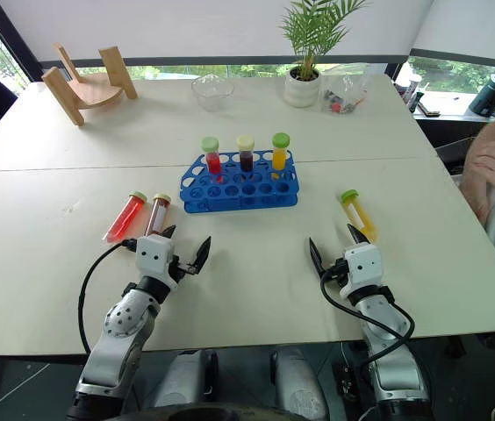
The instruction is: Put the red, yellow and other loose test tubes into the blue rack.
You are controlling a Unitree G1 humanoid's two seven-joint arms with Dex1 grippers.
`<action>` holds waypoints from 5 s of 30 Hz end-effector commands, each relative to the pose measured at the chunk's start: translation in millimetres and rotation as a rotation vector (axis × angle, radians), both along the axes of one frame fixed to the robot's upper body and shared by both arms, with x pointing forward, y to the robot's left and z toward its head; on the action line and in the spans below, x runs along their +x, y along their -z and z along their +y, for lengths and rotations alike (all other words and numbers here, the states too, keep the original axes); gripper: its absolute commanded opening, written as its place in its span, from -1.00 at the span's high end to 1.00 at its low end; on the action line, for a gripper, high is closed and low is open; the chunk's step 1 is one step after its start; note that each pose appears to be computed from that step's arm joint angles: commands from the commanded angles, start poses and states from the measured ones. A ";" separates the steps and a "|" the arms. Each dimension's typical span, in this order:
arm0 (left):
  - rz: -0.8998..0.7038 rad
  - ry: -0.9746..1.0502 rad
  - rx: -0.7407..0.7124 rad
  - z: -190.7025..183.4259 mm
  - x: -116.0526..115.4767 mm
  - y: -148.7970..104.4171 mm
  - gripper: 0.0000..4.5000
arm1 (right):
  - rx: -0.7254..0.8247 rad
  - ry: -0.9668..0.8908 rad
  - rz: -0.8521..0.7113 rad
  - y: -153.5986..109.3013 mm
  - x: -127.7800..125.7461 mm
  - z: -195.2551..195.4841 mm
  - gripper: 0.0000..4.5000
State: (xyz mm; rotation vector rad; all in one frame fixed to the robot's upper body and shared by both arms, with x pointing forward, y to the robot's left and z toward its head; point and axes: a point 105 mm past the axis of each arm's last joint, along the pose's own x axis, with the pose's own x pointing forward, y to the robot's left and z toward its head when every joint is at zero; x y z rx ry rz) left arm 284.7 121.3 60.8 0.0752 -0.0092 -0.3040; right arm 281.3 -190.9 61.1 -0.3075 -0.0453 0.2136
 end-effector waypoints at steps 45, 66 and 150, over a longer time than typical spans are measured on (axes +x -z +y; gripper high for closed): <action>0.201 0.970 0.210 37.1 -34.0 -159.0 -0.98 | -0.012 -0.069 0.838 -127.4 66.9 -48.7 -1.00; 0.159 0.982 0.266 45.0 -33.0 -159.4 -1.00 | -0.171 -0.181 1.053 -72.1 102.3 -44.7 0.32; 0.603 0.034 0.166 78.7 41.0 -129.4 -1.00 | -0.359 -1.100 0.132 -172.0 10.1 56.7 -0.98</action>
